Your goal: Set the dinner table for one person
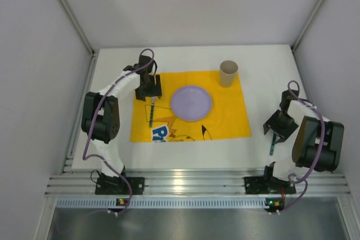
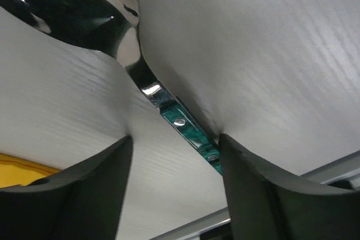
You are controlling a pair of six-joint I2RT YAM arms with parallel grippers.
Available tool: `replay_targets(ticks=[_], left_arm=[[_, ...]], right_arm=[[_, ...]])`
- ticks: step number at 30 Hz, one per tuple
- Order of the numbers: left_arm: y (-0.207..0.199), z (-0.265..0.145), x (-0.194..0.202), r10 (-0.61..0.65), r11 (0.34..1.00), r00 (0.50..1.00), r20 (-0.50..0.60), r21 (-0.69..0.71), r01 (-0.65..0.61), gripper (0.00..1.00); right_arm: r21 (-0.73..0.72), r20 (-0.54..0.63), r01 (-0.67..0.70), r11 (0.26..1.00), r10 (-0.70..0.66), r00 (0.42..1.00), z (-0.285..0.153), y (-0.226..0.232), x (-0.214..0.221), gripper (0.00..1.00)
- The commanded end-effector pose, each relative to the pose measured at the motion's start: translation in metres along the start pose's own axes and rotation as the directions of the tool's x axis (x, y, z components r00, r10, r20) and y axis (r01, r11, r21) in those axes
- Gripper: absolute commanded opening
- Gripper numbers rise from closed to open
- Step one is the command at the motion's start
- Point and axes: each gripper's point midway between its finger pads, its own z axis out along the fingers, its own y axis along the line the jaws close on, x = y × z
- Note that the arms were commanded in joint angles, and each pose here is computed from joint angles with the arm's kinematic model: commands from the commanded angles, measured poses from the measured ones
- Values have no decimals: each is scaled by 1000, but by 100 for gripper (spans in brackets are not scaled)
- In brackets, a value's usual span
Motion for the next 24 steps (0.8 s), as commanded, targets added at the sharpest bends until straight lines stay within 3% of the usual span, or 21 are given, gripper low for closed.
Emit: replay_targets(ticks=[1,3,4,8,13,17,18,24], left_arm=[[-1,-23,-27,-21,999,996,86,45,17,75],[0,-24,-27,-18,999,996,88,42,14,75],[2,-27,-27,-22,999,996,91,42,19,75],[4,-30,-26,-24,999,995,101,39,20,75],[5,-38,-29,-29,999,993,117,36,24,76],[6,-49,-33,-40,999,989,144,39,35,77],[6,-53,-35,-43,999,987,156,38,37,78],[8,-71,-39,-72,997,980,188,35,66,80]], right_arm=[[-4,9,-45,999,45,999,30,7,-3,57],[3,-12,-53,999,53,999,38,8,1,40],[4,-17,-48,999,48,999,40,8,1,21],[6,-12,-32,999,32,999,40,9,-1,0],[71,128,100,993,-108,986,-3,26,-42,0],[33,316,273,961,-269,910,-79,87,-81,0],[23,328,367,930,-353,876,-92,111,-65,0],[-109,377,561,821,-488,788,-130,190,-13,0]])
